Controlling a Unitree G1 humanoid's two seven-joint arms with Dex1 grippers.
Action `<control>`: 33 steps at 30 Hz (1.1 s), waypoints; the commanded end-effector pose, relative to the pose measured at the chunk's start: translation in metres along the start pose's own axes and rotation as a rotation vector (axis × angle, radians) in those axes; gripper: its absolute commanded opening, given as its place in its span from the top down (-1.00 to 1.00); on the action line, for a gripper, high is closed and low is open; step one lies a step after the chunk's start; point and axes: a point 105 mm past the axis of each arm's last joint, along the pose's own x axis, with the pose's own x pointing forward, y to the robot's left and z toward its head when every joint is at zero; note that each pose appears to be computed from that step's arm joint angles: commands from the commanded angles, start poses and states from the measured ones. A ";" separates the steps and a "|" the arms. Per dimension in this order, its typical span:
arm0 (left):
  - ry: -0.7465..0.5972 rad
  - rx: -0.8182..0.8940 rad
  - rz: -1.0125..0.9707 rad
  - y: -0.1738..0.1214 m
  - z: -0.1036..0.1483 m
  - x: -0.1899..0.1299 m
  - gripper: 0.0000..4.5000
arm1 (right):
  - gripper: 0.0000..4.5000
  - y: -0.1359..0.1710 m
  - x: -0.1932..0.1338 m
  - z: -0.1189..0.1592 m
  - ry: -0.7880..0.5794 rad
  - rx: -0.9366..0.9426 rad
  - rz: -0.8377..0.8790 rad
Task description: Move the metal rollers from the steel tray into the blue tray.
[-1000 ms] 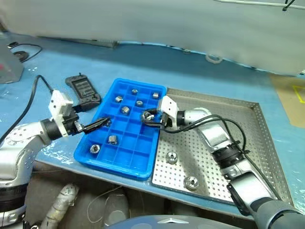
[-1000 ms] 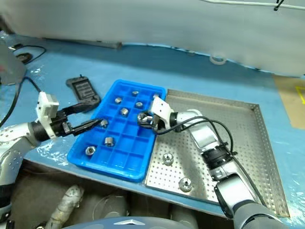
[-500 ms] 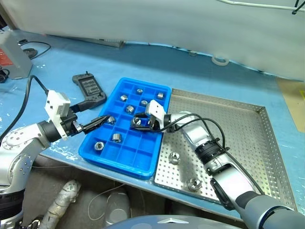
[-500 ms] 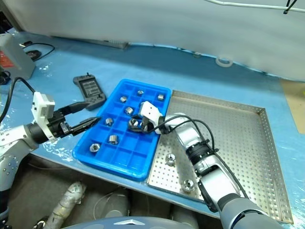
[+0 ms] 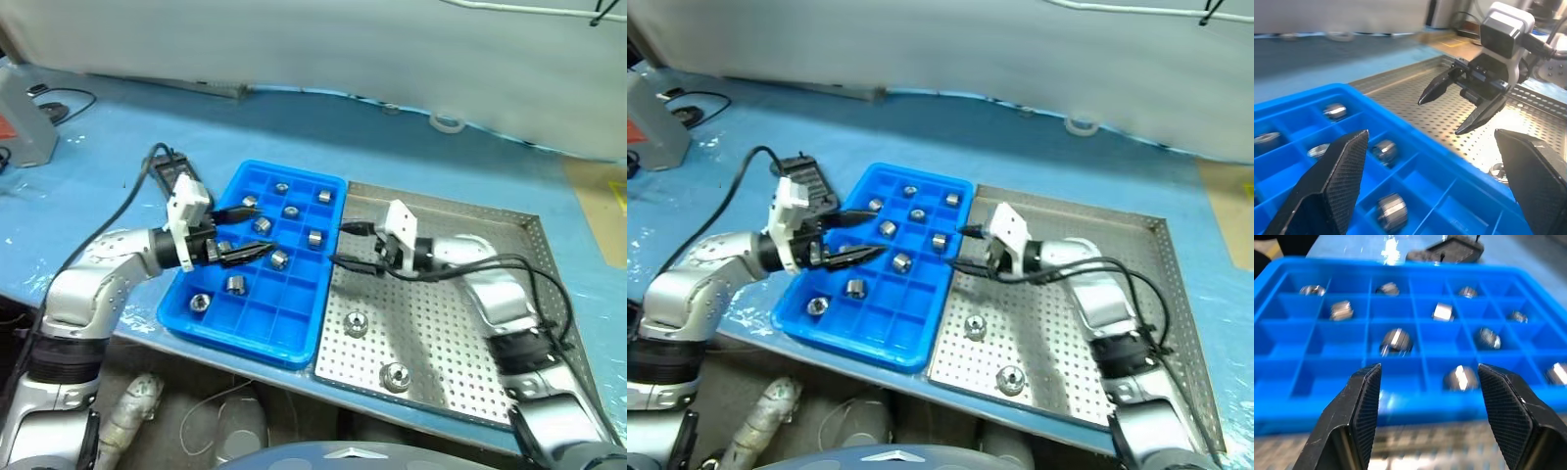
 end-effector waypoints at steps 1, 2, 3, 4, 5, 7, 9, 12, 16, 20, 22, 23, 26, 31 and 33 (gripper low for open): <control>-0.008 0.035 -0.085 0.001 0.006 0.018 -0.93 | -0.45 0.029 -0.016 0.020 -0.029 -0.006 0.067; -0.006 0.031 -0.106 0.002 0.005 0.022 -0.93 | -0.45 0.039 -0.019 0.017 -0.007 0.011 0.094; -0.004 0.027 -0.129 0.002 0.005 0.027 -0.93 | -0.45 0.047 -0.023 0.012 0.017 0.041 0.114; -0.002 0.026 -0.147 0.002 0.004 0.030 -0.93 | -0.45 0.052 -0.026 0.007 0.033 0.063 0.119; 0.000 0.025 -0.163 0.002 0.004 0.033 -0.93 | -0.45 0.053 -0.026 0.002 0.047 0.074 0.104; 0.006 0.024 -0.184 0.002 0.002 0.038 -0.93 | -0.45 0.053 -0.026 -0.010 0.082 0.101 0.077; 0.008 0.022 -0.200 0.002 0.002 0.041 -0.93 | -0.45 0.055 -0.024 -0.023 0.118 0.115 0.064; 0.009 0.019 -0.215 0.000 0.002 0.043 -0.93 | -0.45 0.058 -0.015 -0.034 0.124 0.139 0.056; 0.020 0.015 -0.208 0.001 0.001 0.040 -0.93 | -0.45 0.061 -0.005 -0.040 0.116 0.179 0.065; 0.032 0.012 -0.167 0.006 0.000 0.033 -0.93 | -0.45 0.066 0.001 -0.050 0.124 0.229 0.103; 0.036 0.012 -0.153 0.007 -0.001 0.030 -0.93 | -0.45 0.067 0.005 -0.059 0.146 0.225 0.107; 0.037 0.012 -0.148 0.007 -0.002 0.028 -0.93 | -0.45 0.068 0.007 -0.062 0.149 0.225 0.109; 0.035 0.010 -0.137 0.006 -0.002 0.025 -0.93 | -0.45 0.069 0.013 -0.067 0.150 0.225 0.113; 0.037 0.015 -0.116 0.007 -0.002 0.023 -0.93 | -0.37 0.067 0.013 -0.073 0.146 0.219 0.110; 0.036 0.016 -0.109 0.008 -0.001 0.022 -0.93 | -0.15 0.066 0.008 -0.070 0.135 0.217 0.121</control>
